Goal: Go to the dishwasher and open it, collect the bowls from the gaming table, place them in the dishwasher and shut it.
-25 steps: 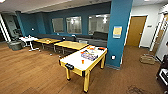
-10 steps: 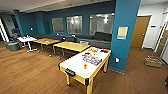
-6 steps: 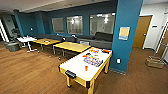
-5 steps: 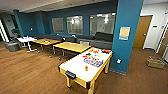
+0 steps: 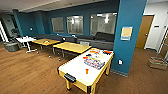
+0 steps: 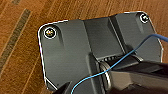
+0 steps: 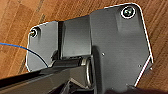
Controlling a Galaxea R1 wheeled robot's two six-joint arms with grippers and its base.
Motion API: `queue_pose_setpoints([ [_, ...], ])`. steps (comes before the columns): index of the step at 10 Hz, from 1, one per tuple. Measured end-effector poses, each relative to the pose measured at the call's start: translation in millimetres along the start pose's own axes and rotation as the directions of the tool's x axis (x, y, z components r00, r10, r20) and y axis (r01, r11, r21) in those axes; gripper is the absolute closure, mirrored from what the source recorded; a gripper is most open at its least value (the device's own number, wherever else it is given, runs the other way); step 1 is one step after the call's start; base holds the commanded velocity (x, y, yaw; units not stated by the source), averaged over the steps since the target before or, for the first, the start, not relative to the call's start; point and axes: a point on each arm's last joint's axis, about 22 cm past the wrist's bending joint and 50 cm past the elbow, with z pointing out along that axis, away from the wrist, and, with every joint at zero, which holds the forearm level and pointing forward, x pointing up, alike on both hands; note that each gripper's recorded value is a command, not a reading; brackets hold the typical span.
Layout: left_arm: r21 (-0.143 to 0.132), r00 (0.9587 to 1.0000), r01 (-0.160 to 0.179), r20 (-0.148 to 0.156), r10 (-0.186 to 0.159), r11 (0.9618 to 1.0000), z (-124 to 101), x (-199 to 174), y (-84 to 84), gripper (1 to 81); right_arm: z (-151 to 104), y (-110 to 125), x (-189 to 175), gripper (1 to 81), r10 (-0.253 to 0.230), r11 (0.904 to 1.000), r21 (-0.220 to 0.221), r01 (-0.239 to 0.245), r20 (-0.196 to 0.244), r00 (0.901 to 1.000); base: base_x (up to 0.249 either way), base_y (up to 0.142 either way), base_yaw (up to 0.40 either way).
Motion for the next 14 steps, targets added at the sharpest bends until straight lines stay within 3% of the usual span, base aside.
queue_pose_setpoints([
  [1,-0.007,1.0000,0.000,-0.001,0.000,1.0000,0.9,0.6,5.2,1.0,-0.6,3.0,0.9,1.0,0.000,1.0000,-0.004,0.000,-0.001,1.0000,0.143,0.073,0.000],
  [14,0.000,1.0000,0.000,0.000,0.000,1.0000,0.0,0.0,0.0,1.0,0.4,-1.7,1.4,1.0,0.000,1.0000,0.002,0.000,-0.002,1.0000,0.149,0.084,0.000],
])
